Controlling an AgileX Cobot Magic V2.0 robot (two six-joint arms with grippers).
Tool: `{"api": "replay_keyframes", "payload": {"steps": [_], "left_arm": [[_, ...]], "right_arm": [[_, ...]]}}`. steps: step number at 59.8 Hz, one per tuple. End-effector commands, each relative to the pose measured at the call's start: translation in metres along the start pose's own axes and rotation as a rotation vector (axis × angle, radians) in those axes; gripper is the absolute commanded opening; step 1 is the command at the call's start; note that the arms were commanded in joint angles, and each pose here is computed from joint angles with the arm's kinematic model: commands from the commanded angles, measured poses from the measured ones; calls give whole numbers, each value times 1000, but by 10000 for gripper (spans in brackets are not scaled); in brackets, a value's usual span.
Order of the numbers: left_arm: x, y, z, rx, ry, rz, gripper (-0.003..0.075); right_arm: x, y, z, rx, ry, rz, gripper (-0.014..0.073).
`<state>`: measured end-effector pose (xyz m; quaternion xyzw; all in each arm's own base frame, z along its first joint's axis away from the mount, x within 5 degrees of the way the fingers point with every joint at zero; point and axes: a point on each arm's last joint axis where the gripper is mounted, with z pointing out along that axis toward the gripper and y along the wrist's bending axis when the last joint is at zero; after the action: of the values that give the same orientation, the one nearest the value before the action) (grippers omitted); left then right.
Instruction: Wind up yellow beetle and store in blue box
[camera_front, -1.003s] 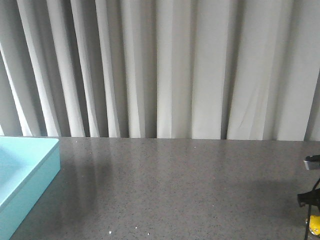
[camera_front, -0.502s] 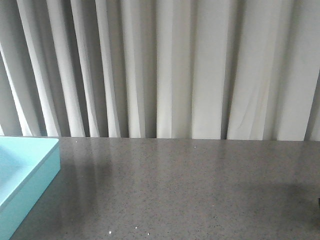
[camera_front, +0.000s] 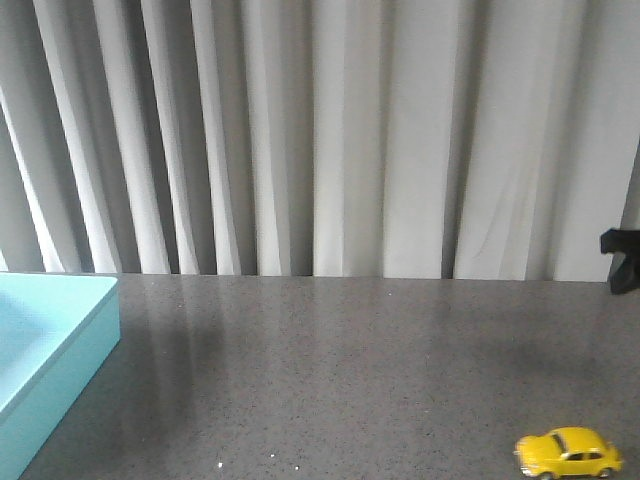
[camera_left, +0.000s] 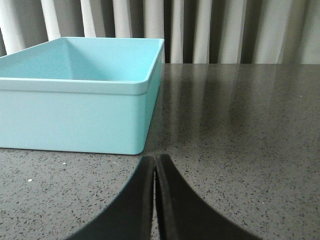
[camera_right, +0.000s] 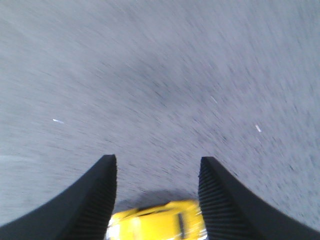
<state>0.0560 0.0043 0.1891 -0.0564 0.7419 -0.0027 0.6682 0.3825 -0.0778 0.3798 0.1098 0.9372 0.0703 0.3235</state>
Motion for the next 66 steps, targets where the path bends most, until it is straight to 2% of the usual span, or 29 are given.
{"api": "replay_keyframes", "payload": {"steps": [1,9,16,21,32,40,50,66], "left_arm": [[-11,-2,-2,18,-96,-9,-6],[-11,-2,-2,18,-96,-9,-6],[-11,-2,-2,18,-96,-9,-6],[-11,-2,-2,18,-96,-9,-6],[-11,-2,-2,18,-96,-9,-6],[-11,-2,-2,18,-96,-9,-6],[-11,-2,-2,18,-96,-9,-6],[-11,-2,-2,18,-96,-9,-6]], "right_arm": [[-8,23,-73,-85,-228,-98,298],[11,38,-127,-115,-349,-208,144],[48,43,-159,-124,-446,-212,-14],[84,44,-172,-124,-483,-232,-8],[167,35,-160,-96,-464,-232,-5],[207,30,-150,-92,-455,-226,-3],[232,26,-142,-70,-447,-295,-1],[244,24,-135,-68,-413,-294,-1]]}}
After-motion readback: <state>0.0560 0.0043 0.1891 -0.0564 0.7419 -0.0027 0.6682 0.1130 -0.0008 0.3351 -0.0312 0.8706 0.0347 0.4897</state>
